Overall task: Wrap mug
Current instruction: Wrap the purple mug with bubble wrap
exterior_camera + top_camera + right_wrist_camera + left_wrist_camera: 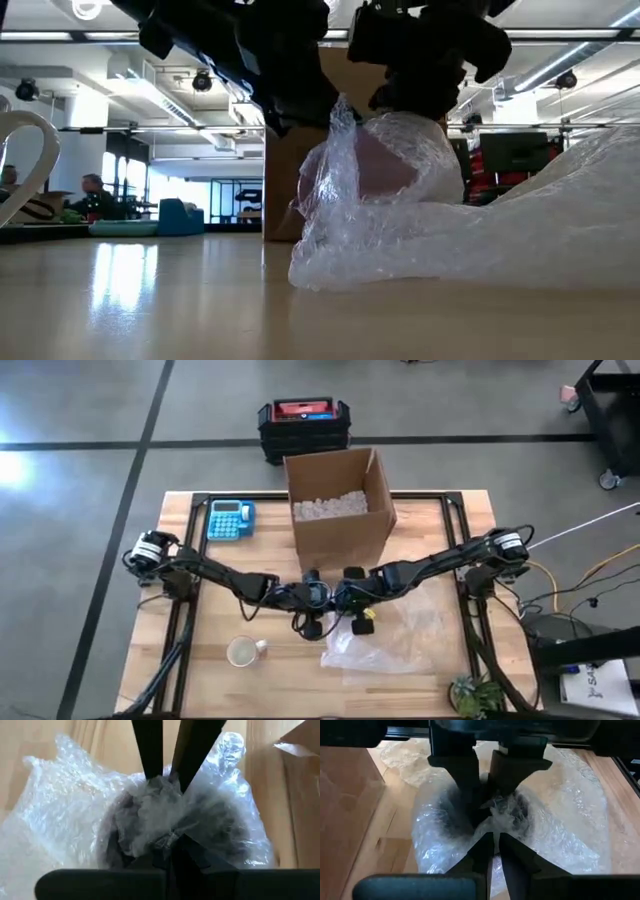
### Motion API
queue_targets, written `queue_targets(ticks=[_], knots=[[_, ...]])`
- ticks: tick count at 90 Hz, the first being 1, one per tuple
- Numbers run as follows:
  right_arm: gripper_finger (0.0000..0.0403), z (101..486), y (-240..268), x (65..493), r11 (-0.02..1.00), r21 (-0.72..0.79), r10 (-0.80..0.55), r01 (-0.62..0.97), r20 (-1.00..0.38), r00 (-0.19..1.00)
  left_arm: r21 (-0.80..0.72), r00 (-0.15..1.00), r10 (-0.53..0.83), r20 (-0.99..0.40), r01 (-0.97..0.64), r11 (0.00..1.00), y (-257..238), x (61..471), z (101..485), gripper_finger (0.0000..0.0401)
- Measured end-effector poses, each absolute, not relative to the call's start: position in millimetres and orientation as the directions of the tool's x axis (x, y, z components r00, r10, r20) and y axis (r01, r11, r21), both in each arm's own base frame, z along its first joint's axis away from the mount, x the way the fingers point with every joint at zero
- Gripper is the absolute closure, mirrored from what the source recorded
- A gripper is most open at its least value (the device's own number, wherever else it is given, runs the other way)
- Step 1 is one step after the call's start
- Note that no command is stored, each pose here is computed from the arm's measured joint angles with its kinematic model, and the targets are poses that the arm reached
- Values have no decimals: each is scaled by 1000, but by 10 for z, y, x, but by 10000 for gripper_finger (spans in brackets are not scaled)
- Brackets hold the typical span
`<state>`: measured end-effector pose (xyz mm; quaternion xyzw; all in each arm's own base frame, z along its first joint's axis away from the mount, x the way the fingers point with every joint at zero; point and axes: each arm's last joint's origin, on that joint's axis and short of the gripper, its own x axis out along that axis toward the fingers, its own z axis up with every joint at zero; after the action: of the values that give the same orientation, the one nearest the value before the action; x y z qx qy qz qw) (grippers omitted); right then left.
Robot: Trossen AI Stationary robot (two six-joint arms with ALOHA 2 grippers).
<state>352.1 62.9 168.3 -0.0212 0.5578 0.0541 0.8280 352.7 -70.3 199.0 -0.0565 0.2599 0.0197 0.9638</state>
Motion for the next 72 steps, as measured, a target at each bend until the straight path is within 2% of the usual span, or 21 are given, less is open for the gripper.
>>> queue_targets(ticks=[22, 36, 51, 72], knots=[[403, 1749, 639, 3528, 992, 24, 74, -127, -912, 404, -116, 900, 3, -436, -59, 992, -706, 3559, 2305, 380], [403, 1759, 634, 3524, 992, 9, 60, -125, -910, 410, -92, 864, 25, -503, -82, 992, -656, 3638, 2023, 380], [403, 1831, 626, 3481, 993, 9, 56, -116, -911, 409, -93, 856, 25, -516, -86, 992, -666, 3758, 1813, 380], [403, 2370, 586, 3334, 995, 0, 44, -101, -899, 436, -92, 844, 19, -536, -81, 992, -669, 3771, 1754, 380]])
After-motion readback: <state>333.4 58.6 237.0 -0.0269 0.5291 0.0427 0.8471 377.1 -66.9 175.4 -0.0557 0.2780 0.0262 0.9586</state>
